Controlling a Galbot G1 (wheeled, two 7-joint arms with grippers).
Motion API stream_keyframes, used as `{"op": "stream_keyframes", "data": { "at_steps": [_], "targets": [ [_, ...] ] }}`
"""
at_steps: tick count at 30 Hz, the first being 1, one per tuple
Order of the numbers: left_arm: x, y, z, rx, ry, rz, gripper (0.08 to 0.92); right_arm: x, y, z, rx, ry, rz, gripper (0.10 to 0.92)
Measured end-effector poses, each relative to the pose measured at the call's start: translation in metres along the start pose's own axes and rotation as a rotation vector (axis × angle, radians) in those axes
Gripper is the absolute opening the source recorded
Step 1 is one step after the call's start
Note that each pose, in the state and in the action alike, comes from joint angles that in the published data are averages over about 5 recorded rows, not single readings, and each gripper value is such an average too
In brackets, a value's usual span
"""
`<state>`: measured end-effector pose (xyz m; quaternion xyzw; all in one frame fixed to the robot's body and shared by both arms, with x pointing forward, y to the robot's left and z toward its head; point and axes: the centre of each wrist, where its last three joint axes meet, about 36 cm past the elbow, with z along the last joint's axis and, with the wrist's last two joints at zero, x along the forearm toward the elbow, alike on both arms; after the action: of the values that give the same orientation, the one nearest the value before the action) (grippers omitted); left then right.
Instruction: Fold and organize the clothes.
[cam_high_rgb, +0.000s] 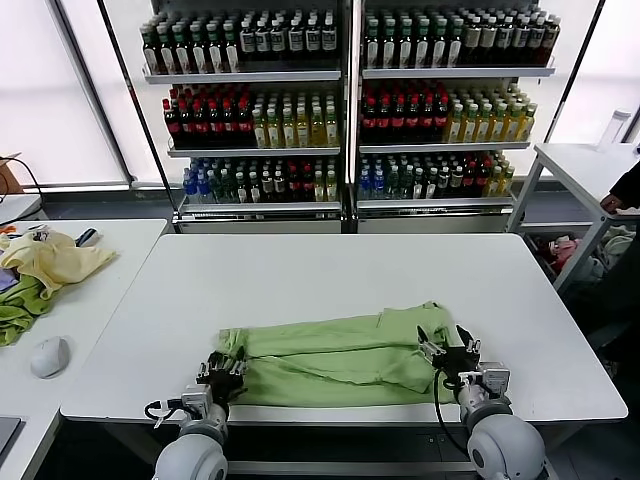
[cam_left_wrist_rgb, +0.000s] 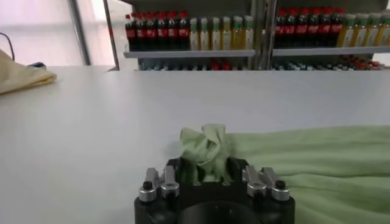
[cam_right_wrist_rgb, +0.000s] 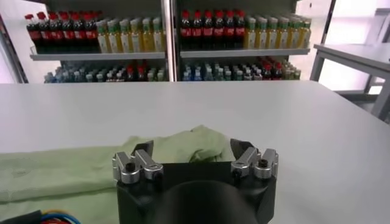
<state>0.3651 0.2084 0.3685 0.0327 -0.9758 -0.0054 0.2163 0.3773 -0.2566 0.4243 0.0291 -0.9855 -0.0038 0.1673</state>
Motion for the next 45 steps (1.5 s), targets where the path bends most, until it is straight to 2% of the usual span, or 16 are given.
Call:
{"op": "stream_keyframes", "data": {
  "at_steps": [9,13,18,24,32,36,40,45],
  "targets": [
    [-0.005,0.007,-0.003,0.077,0.023,0.015,0.196,-0.007,0.001,-0.003,-0.002,-0.01,-0.007,0.823],
    [-0.007,0.015,-0.006,0.129,0.031,0.03,0.13,-0.01,0.0,-0.005,-0.004,-0.018,-0.008,0.823],
    [-0.012,0.036,-0.01,0.17,0.035,0.021,0.125,-0.011,-0.001,-0.007,-0.005,-0.028,-0.007,0.823],
    [-0.018,0.081,-0.023,0.167,0.024,-0.028,0.125,-0.013,-0.003,-0.01,-0.01,-0.04,-0.004,0.823],
    [-0.02,0.16,-0.068,0.098,-0.059,-0.135,0.125,-0.011,-0.004,-0.015,-0.008,-0.054,-0.006,0.823],
    [-0.018,0.186,-0.095,0.079,-0.102,-0.166,0.125,-0.009,-0.002,-0.016,-0.007,-0.059,-0.009,0.823],
    [-0.011,0.193,-0.115,0.107,-0.128,-0.144,0.125,-0.007,-0.001,-0.017,-0.003,-0.062,-0.01,0.823],
    [0.005,0.172,-0.133,0.194,-0.149,-0.032,0.125,-0.005,-0.001,-0.017,0.005,-0.062,-0.01,0.823]
  ]
}}
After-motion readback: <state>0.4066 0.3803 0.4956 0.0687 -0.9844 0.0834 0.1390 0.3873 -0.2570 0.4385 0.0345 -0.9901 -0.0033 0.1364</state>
